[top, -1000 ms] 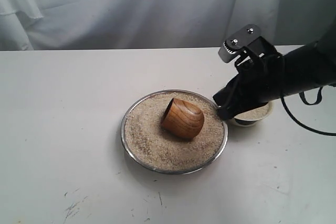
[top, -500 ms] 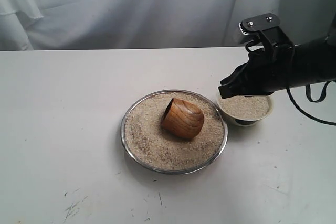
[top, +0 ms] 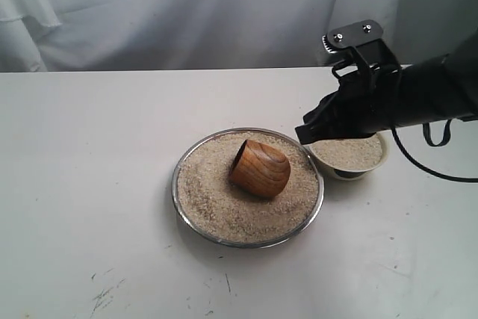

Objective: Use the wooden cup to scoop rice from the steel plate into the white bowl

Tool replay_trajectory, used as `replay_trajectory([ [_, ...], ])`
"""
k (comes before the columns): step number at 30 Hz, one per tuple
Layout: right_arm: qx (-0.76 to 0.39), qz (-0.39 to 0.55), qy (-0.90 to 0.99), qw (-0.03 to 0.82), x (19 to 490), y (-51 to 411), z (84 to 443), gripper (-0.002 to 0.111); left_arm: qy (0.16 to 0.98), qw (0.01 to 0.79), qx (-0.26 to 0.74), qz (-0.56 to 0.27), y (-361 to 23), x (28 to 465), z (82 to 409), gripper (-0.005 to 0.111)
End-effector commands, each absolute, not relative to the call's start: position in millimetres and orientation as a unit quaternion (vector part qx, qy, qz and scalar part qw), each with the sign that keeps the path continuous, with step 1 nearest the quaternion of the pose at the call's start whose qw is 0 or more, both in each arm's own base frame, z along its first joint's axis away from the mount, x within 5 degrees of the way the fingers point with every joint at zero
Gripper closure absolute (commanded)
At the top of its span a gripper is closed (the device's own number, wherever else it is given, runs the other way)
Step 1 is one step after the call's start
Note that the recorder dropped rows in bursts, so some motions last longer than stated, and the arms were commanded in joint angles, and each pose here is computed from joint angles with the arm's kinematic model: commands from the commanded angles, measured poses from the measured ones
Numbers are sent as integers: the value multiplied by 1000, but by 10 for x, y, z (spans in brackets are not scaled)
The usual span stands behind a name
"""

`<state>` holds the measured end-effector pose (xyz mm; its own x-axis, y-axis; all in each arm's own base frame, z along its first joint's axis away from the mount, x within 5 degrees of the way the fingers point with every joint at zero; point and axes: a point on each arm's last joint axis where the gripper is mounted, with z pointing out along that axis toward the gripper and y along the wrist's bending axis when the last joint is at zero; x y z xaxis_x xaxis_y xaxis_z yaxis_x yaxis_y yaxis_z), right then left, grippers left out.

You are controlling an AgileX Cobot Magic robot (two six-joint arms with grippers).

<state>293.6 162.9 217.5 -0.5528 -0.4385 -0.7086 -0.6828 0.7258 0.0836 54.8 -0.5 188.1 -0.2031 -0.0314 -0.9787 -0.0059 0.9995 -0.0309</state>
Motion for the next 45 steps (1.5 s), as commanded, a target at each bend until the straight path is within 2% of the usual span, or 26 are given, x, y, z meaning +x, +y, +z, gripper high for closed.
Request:
replay_trajectory([
  [1,-336,127,865,351,2935,1617,2191,108,773,634,-13,-12,-5,547,1874,107],
  [5,-307,106,875,359,2928,1647,2203,108,773,634,-13,-12,-5,547,1874,107],
  [17,-342,68,837,422,2770,1739,2505,108,773,634,-13,-12,-5,547,1874,107],
  [28,-346,39,840,415,2771,1576,2405,108,773,634,-13,-12,-5,547,1874,107],
  [45,-308,59,850,422,2730,1521,2272,108,773,634,-13,-12,-5,547,1874,107],
])
